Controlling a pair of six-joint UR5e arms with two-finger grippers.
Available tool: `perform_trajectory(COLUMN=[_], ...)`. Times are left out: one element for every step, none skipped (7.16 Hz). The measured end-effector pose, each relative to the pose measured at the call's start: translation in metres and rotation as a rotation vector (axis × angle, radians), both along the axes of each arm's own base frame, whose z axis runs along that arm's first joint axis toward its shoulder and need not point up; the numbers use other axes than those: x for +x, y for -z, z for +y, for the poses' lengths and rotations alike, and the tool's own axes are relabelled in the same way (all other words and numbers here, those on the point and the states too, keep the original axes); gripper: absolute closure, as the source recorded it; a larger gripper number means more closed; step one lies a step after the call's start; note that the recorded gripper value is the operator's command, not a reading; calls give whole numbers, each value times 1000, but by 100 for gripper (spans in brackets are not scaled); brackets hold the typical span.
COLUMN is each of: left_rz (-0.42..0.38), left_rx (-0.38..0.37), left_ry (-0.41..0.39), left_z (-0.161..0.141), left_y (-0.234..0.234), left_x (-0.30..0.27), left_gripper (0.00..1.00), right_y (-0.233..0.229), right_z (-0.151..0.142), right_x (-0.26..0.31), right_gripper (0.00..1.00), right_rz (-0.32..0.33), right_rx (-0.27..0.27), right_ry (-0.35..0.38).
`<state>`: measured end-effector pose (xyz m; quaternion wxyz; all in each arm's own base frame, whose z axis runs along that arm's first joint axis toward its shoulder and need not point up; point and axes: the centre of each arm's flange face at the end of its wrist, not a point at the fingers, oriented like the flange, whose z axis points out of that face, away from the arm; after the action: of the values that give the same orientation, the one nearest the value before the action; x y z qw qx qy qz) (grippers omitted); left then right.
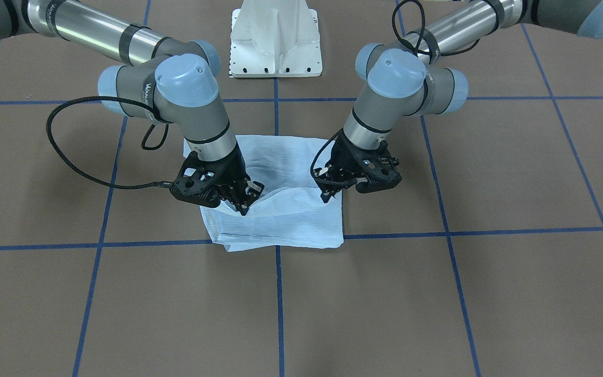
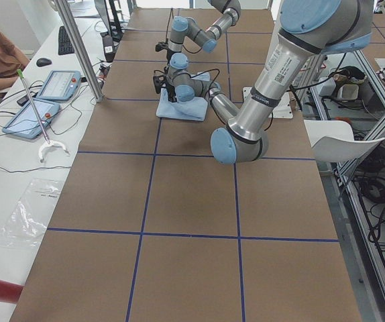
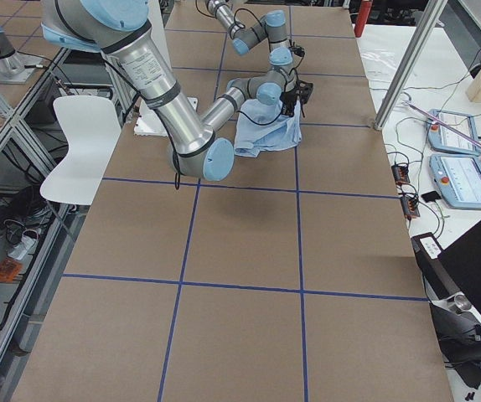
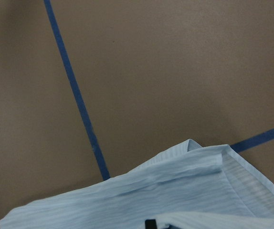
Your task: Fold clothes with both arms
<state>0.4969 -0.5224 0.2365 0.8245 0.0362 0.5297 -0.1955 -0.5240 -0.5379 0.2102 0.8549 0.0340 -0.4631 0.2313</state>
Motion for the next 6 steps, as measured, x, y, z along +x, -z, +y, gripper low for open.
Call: perform_trajectory(left_rz=[0,0,1,4,5,2], left_rx=[0,0,0,-1,-2,-7], left_ry=[5,7,8,16,35,58], left_z=[-4,-5,-6,-9,-18,-30], left_y=[-2,-4,-4,-5,-6,-9], left_x=[0,0,0,-2,-10,-21], left_gripper=[100,100,40,15,11,5], right_y=[1,0,-4,-9,-14,-17], right_z=[-5,-8,-10,-13,-18,-25], right_x=[-6,-11,-13,-15,-14,-8], right_gripper=[100,80,1,0,0,0], right_rz=[4,10,17,27,38,36], right_rx=[-4,-9,-15,-17,-16,-22], right_ry=[0,0,0,3,15,36])
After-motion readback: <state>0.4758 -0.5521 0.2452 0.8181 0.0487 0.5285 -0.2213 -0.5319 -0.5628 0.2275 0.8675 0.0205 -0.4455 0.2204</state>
